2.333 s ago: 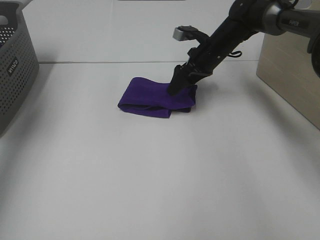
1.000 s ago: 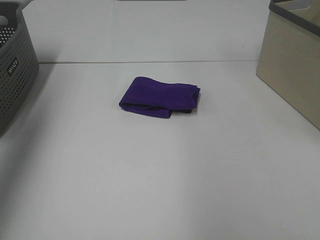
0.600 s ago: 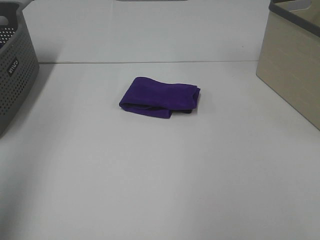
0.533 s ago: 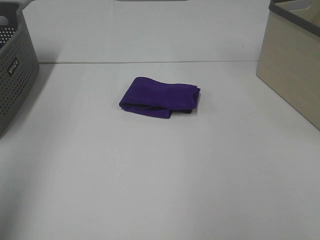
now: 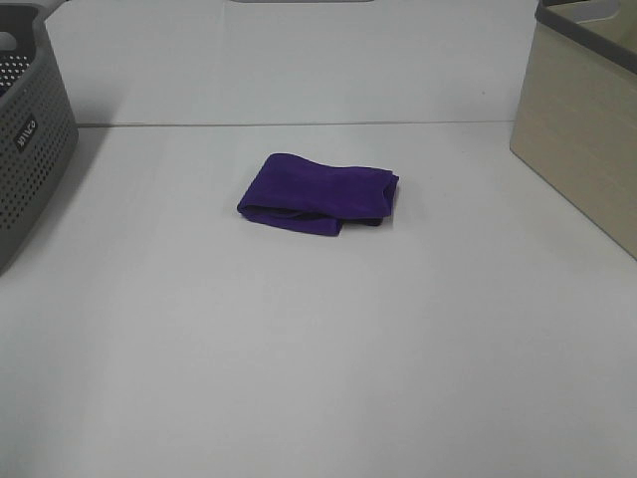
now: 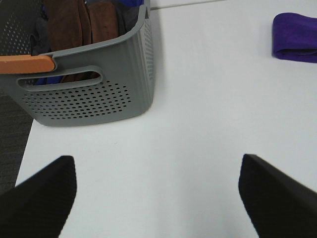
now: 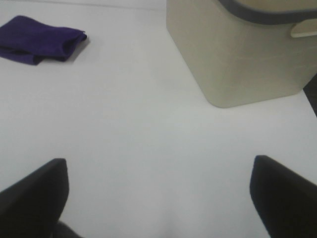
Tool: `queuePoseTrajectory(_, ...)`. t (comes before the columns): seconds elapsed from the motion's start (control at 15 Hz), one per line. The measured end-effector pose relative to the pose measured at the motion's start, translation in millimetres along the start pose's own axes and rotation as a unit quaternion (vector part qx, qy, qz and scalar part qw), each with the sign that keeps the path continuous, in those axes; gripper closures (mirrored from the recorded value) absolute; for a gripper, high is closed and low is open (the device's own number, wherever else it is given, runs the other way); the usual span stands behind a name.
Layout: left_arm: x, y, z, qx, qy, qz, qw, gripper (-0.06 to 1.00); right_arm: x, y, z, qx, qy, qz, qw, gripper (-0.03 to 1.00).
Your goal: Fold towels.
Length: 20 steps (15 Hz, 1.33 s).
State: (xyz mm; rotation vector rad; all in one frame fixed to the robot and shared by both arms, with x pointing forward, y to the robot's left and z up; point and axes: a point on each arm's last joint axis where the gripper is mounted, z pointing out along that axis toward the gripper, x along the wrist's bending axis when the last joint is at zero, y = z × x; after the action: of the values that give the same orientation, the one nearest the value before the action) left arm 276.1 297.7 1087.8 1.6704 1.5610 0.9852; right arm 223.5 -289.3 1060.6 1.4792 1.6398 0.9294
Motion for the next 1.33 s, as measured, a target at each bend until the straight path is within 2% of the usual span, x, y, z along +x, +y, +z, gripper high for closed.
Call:
queuePoseTrajectory(0.27,-7.4,-20.4,-15.4,-0.023,-0.039,0.037,0.998,0.13,0.7,-0.6,0.9,0.001,0.004,-0.032,0.999,0.0)
queuePoseTrajectory(0.47,-10.2,-35.1,-33.7,-0.065,-0.039,0.045,0.996,0.13,3.3,-0.4,8.5,-0.017,0.02,-0.022,0.999,0.0)
queuePoseTrajectory(0.53,-11.9,-46.7,-30.5,-0.046,-0.045,0.013,0.998,0.13,3.3,-1.5,10.8,-0.016,0.021,-0.021,0.999,0.0)
queuePoseTrajectory(0.73,-12.3,-49.2,-21.2,-0.049,-0.048,-0.024,0.997,0.13,3.3,-1.9,11.5,-0.015,0.021,-0.02,0.999,0.0)
queuePoseTrajectory(1.33,-12.2,-49.0,-20.8,-0.051,-0.047,-0.031,0.997,0.13,3.3,-1.9,11.5,-0.015,0.021,-0.02,0.999,0.0)
